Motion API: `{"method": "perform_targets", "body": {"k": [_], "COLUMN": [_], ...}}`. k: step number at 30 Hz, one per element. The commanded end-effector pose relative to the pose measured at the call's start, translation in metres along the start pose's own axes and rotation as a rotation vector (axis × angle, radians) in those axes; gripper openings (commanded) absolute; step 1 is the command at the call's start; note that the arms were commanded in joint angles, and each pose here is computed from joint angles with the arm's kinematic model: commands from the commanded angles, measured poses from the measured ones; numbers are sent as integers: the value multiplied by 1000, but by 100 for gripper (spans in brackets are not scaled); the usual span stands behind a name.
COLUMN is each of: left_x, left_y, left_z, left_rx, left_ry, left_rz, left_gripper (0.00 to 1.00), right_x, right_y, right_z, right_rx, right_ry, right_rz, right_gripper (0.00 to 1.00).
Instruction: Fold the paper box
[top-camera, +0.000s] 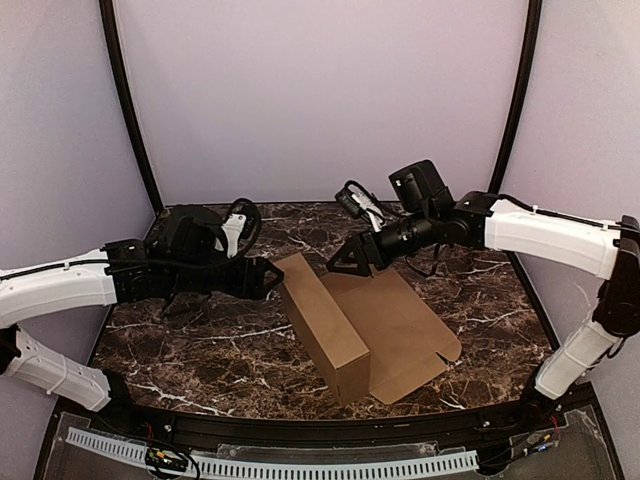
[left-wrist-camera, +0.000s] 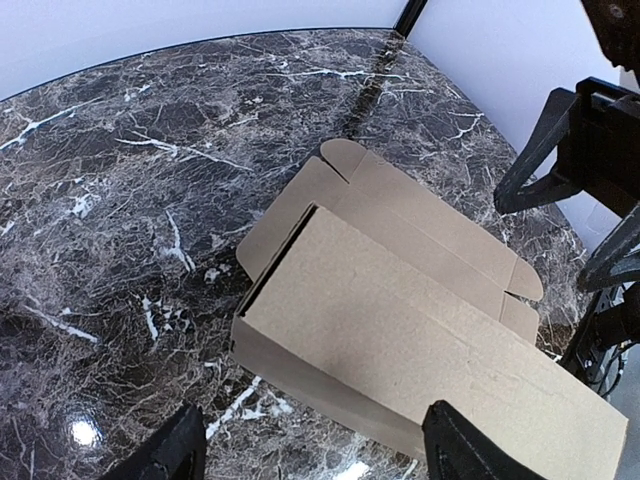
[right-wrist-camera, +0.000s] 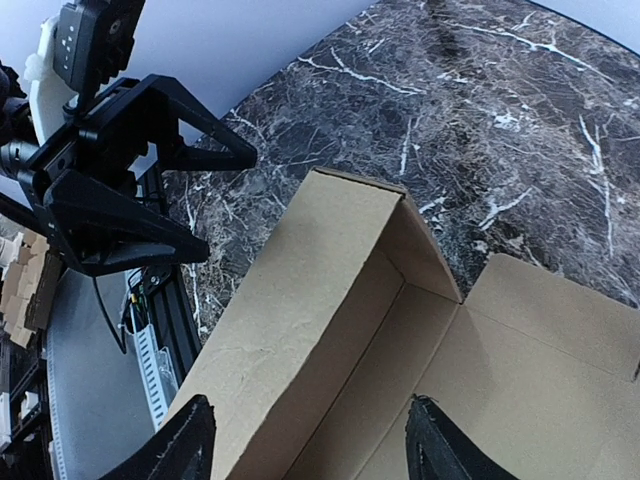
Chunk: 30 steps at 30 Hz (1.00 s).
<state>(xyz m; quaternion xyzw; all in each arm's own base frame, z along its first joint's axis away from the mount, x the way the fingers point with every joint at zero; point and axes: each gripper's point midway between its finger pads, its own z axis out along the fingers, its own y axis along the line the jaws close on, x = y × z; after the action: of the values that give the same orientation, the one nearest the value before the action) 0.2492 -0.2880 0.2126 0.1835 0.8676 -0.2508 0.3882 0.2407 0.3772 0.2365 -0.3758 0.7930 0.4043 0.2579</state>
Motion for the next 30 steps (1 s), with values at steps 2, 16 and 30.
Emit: {"method": "perform_targets", "body": {"k": [2, 16, 30], "left_x": [3, 15, 25], "left_y": [8, 35, 49], "left_z": [-13, -52, -70], "left_rx": [-22, -99, -130], "left_ry": [-28, -78, -113], "left_rz": [-11, -18, -23], "left_gripper": [74, 75, 75], "right_x": [3, 21, 37], "right_y": [13, 31, 61], "right_z": [27, 71, 99], "right_rx": [-106, -150, -122], "right_ry": [32, 140, 249], "right_rz": [106, 132, 66], "right_gripper": [60, 49, 21]}}
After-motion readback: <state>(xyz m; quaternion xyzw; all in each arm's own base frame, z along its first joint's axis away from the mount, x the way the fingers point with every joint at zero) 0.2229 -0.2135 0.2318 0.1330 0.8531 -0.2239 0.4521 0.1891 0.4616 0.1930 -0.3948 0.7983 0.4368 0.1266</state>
